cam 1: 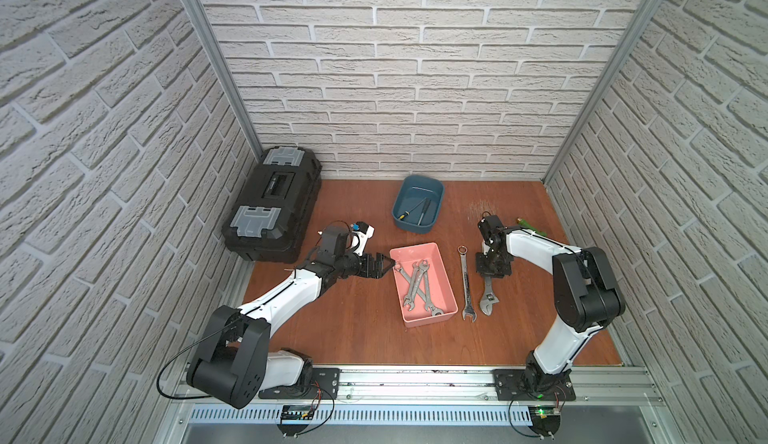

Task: Take out the wrench from the storage box
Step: Place the wrench at the center of the board, then pick up the wrench from the storage box.

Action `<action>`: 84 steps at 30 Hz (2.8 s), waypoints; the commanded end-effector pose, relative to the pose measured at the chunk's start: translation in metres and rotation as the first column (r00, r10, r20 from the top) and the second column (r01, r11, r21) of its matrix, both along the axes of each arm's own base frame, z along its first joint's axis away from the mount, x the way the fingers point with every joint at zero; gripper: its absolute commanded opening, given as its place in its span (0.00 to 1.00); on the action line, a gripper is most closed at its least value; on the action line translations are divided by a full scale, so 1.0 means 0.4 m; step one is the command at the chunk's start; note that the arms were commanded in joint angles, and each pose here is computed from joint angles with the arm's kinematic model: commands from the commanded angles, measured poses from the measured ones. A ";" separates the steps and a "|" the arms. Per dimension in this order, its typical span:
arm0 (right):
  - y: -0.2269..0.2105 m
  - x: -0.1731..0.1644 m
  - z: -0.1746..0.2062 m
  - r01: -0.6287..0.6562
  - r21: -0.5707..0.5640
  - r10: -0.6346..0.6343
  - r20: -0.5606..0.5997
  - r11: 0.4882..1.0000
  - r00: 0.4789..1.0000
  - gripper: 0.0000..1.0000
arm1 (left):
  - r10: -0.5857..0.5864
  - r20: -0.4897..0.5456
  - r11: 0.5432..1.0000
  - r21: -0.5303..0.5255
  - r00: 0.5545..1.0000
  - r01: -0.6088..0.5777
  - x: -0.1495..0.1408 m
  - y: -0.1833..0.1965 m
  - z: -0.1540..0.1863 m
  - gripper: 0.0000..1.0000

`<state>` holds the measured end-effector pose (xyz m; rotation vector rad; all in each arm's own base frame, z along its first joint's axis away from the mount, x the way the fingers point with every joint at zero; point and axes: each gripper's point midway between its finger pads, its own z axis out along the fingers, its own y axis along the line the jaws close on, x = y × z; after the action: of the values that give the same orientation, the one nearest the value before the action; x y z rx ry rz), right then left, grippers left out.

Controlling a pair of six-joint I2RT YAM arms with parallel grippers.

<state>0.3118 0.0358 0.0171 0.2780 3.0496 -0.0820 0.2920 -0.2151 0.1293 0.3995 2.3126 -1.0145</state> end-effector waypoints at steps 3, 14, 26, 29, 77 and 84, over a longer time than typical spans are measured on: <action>0.007 0.041 -0.004 0.015 0.019 -0.016 0.053 1.000 0.998 0.18 | -0.004 0.039 1.000 -0.015 0.999 0.005 0.026 -0.008 0.025 0.98; 0.019 0.037 0.005 0.010 0.044 -0.013 0.064 0.999 0.998 0.32 | -0.011 0.039 1.000 -0.014 0.999 0.012 0.027 -0.010 0.033 0.98; 0.021 0.030 0.077 0.020 0.061 -0.027 0.118 0.998 0.993 0.38 | -0.023 0.056 1.000 -0.006 0.998 0.023 0.019 -0.008 0.048 0.98; 0.039 0.025 0.125 -0.002 0.083 -0.010 0.154 0.997 0.988 0.39 | -0.017 0.064 1.000 -0.003 0.998 0.017 0.016 -0.004 0.057 0.98; 0.569 0.005 0.083 0.026 0.296 -0.095 0.223 0.955 0.970 0.41 | 0.019 0.110 1.000 0.023 0.994 -0.022 -0.110 0.012 0.076 0.98; 0.562 0.021 0.034 0.078 0.314 -0.143 0.190 0.946 0.971 0.36 | 0.019 0.106 0.999 0.024 0.994 -0.022 -0.109 0.016 0.071 0.98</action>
<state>0.3138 0.2578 0.0331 0.3966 2.8425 0.3533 0.2456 -0.2091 0.1537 0.4274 2.2672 -0.9261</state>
